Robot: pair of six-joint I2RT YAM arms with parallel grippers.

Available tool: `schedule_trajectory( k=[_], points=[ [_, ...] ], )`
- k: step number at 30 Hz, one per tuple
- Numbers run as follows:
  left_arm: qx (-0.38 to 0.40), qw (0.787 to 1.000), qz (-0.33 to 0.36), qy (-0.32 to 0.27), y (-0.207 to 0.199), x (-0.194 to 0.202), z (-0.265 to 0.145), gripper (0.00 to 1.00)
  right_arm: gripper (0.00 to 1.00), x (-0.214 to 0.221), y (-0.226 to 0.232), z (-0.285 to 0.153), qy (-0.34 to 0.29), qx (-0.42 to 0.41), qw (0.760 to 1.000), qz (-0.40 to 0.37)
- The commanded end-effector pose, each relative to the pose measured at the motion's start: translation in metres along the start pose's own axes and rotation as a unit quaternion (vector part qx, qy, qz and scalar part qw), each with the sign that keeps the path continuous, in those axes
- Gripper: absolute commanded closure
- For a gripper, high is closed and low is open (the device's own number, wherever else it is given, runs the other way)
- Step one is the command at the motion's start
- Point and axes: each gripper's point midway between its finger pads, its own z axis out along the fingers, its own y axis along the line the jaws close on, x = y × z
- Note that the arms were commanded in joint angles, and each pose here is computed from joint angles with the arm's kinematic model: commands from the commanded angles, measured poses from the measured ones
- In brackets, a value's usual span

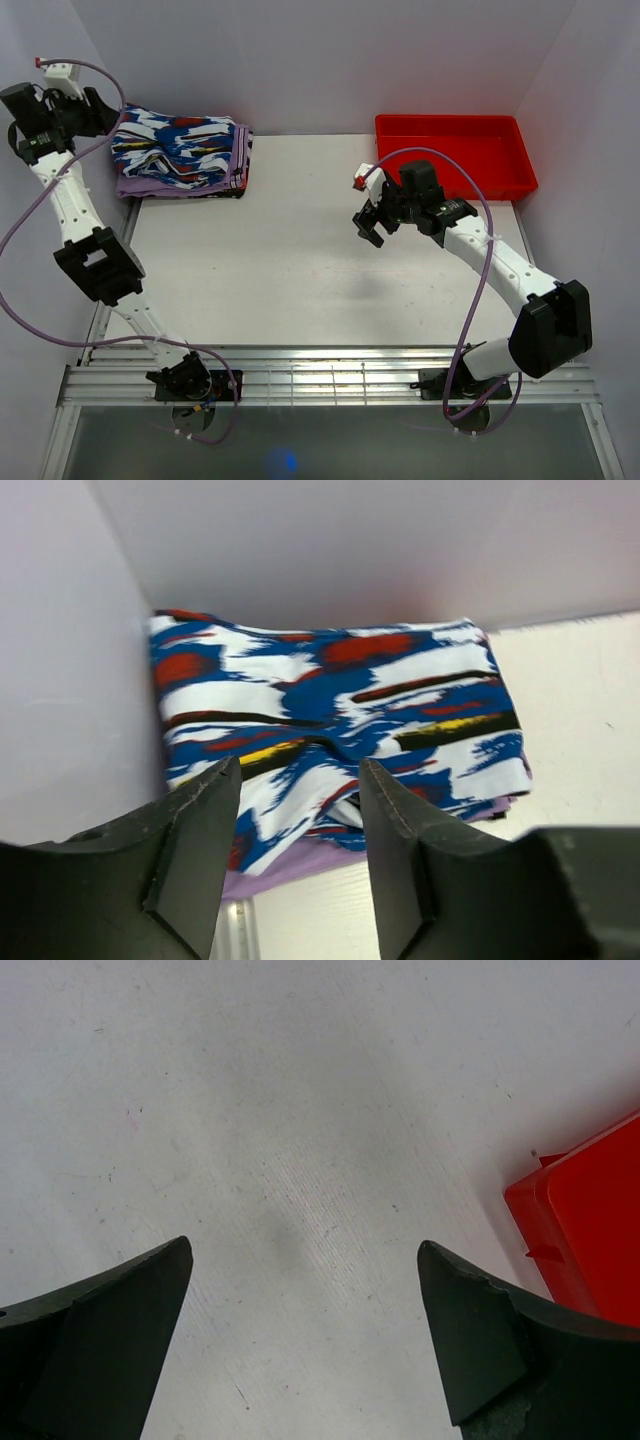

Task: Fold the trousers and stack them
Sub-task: Neatly place the folded trousers to the corner

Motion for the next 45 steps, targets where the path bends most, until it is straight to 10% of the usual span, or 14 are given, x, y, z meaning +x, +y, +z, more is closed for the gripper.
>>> schedule_trajectory(
  k=[1,17,20,25,32,40,45],
  points=[
    [0.093,0.992,-0.065,0.051,-0.041,0.054,0.035,0.4,0.01,-0.008,0.004,-0.002,-0.015,-0.01,1.0,-0.003],
    [-0.117,0.96,-0.119,0.226,0.056,0.203,0.022,0.79,0.0,0.007,0.004,-0.002,0.007,-0.004,1.0,0.0],
    [-0.083,0.969,-0.105,0.206,0.04,0.182,0.017,0.68,0.0,0.004,0.0,-0.006,0.008,0.005,1.0,0.001],
    [-0.012,0.983,-0.06,0.171,-0.009,0.132,-0.007,0.02,0.05,0.005,-0.015,-0.019,0.008,0.025,0.999,0.022],
    [0.014,0.972,0.024,0.234,-0.107,0.134,-0.041,0.02,0.1,0.042,-0.059,-0.063,0.022,0.069,0.989,0.128],
    [0.172,0.945,-0.049,0.275,-0.258,0.194,-0.078,0.02,0.1,0.106,-0.07,-0.097,0.043,0.105,0.958,0.263],
    [0.181,0.94,-0.071,0.28,-0.278,0.214,-0.087,0.02,0.1,0.134,-0.032,-0.096,0.056,0.096,0.948,0.299]
  ],
)
